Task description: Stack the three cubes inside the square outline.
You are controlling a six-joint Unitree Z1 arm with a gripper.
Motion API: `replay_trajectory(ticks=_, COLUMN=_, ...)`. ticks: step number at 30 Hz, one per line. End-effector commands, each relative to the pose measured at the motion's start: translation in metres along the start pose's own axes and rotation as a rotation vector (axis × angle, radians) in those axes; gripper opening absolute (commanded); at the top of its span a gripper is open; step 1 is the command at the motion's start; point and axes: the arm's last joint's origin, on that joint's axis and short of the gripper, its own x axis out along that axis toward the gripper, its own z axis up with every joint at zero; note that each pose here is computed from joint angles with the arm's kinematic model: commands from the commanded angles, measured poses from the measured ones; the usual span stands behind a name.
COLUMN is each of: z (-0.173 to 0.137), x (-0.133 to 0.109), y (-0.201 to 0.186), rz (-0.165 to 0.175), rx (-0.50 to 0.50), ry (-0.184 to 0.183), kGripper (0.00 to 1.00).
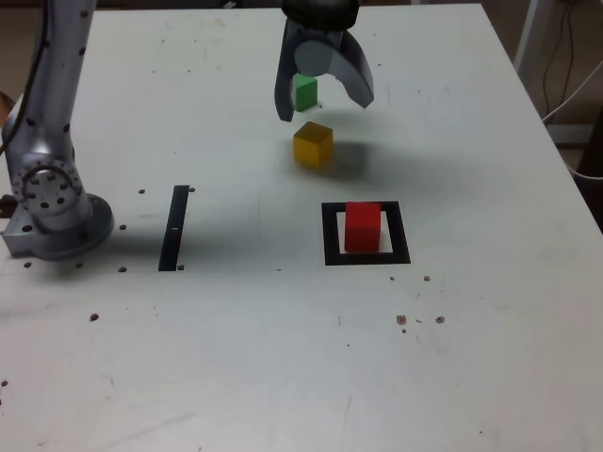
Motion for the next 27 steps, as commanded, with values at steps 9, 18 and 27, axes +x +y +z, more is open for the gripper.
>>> replay_trajectory(ticks=9, z=0.001, x=0.001, y=0.001, rz=0.038, rx=0.297, ry=-0.023, kGripper=1.00)
replay_trajectory(ticks=18, z=-0.001, x=0.005, y=0.000, rz=0.057, rx=0.349, ry=-0.026, kGripper=1.00)
replay_trajectory(ticks=27, z=-0.001, x=0.012, y=-0.001, rz=0.056, rx=0.344, ry=-0.014, kGripper=1.00)
